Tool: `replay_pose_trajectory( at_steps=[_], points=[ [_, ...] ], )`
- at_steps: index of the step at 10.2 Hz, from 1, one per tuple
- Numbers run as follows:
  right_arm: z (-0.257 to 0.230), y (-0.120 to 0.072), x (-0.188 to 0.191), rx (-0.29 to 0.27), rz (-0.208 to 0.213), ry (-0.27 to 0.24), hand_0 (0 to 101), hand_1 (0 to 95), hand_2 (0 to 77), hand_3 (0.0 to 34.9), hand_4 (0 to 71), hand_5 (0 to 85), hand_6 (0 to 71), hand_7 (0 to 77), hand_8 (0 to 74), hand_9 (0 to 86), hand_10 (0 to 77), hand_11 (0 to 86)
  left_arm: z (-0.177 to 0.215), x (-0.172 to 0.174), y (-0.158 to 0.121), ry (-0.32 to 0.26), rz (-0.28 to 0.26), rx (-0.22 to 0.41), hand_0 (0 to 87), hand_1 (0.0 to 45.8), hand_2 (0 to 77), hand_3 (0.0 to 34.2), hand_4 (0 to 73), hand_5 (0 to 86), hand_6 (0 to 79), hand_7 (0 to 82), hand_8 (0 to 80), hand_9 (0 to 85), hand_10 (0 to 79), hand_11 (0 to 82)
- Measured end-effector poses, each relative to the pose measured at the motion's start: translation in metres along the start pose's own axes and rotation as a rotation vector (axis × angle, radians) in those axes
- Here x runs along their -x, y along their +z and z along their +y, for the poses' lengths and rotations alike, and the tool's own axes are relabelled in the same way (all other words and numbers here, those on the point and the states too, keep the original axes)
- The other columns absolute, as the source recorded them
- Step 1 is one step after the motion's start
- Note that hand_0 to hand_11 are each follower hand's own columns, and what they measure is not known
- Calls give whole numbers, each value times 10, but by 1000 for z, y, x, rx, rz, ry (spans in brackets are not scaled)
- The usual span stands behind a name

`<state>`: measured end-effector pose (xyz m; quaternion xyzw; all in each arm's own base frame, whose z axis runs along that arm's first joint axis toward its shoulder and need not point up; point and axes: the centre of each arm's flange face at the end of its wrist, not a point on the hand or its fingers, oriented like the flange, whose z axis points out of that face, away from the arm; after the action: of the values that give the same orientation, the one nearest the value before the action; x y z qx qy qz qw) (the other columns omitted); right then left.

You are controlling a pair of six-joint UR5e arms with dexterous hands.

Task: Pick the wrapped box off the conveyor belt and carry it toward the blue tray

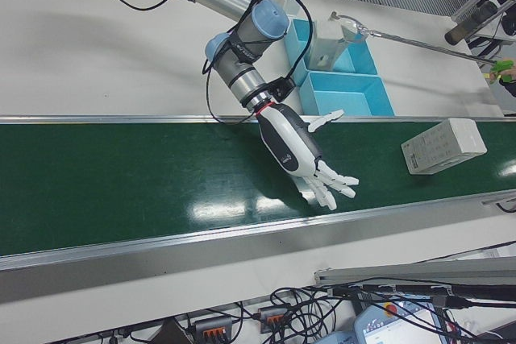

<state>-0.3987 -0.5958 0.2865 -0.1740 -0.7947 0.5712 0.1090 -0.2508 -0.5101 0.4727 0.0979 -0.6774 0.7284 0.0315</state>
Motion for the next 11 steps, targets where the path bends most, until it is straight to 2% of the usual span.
replay_pose_trajectory(
  at_steps=[3,4,6,7,11],
  points=[
    [2,0,1,4,-1,3,490,158,82,0,136,180,54,60,0,22,0,16,0,0,0,0,0,0,0,0,11,0,0,11,5,5,5,5,5,5],
    [3,0,1,6,-2,5,490,158,82,1,109,180,54,60,0,22,0,16,0,0,0,0,0,0,0,0,11,0,0,11,5,5,5,5,5,5],
    [3,-1,1,7,-2,4,490,158,82,1,120,180,54,60,0,22,0,16,0,0,0,0,0,0,0,0,5,0,0,11,5,5,5,5,5,5],
    [3,-1,1,7,-1,4,490,158,82,1,98,142,44,55,0,22,0,16,0,0,0,0,0,0,0,0,5,0,0,11,5,5,5,5,5,5],
    [3,0,0,5,0,0,490,158,82,0,98,147,44,38,0,22,0,16,0,0,0,0,0,0,0,0,5,0,0,11,5,5,5,5,5,5]
  ],
)
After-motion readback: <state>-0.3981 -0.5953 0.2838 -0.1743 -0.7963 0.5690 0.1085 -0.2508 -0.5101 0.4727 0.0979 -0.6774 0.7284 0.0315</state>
